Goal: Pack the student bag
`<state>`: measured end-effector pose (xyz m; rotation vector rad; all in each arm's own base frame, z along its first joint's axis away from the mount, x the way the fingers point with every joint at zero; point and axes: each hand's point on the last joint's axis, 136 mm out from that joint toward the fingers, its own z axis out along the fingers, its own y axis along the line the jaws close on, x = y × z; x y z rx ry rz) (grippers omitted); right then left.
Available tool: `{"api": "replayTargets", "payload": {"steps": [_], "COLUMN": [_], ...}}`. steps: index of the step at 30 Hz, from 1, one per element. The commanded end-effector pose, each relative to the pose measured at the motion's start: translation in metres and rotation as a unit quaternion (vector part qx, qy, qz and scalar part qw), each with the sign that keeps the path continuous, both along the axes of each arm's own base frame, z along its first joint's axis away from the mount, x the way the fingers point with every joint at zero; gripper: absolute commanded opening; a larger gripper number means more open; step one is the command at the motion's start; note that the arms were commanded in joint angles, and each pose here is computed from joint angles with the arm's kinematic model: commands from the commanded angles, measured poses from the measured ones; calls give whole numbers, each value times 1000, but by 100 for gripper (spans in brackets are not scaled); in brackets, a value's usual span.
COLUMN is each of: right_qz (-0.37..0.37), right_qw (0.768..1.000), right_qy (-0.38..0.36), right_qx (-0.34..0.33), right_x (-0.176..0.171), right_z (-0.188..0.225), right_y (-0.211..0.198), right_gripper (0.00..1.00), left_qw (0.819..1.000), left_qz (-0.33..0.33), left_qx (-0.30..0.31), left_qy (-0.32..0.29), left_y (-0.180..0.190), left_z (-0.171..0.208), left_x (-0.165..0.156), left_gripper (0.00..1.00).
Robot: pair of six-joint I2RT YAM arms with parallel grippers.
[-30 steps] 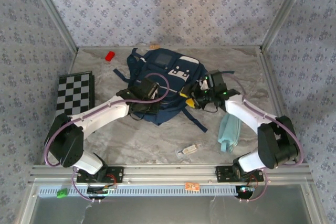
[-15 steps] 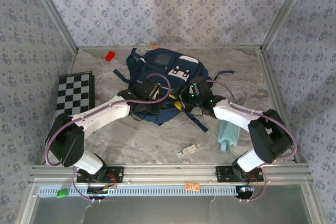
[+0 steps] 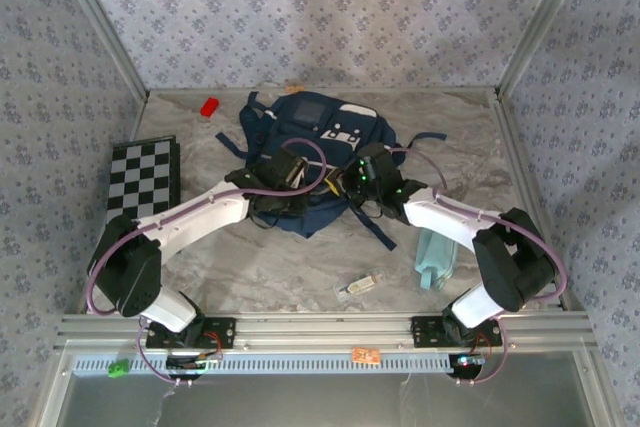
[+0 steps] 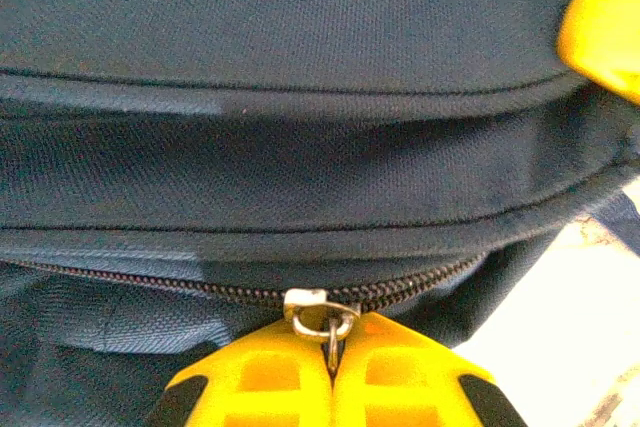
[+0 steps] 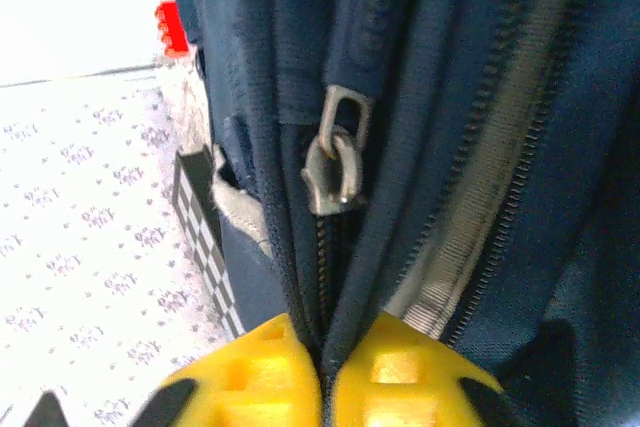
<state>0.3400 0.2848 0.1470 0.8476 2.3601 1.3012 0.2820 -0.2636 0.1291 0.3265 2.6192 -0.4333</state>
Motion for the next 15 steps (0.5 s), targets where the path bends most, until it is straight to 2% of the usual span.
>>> {"api": "replayTargets", "payload": {"steps": [1, 4, 10, 15], "right_qz": [-9, 0, -5, -15], "right_qw": [999, 998, 999, 998], "right_qy": [-34, -32, -35, -48], "right_qx": [-17, -45, -35, -35], "right_x": [13, 8, 4, 7], "right_z": [16, 14, 9, 15], "right_y": [-17, -32, -54, -73], "right_gripper": [0, 0, 0, 0], "left_qw": [1000, 997, 989, 987], "left_qz": [-9, 3, 19, 25], "left_qx": [0, 35, 82, 107], "left_qy": [27, 74, 121, 119], "left_y": [-7, 5, 27, 40], "left_z": [16, 9, -12, -17], "left_x": [-9, -23, -35, -29], "left_gripper": [0, 0, 0, 0]}}
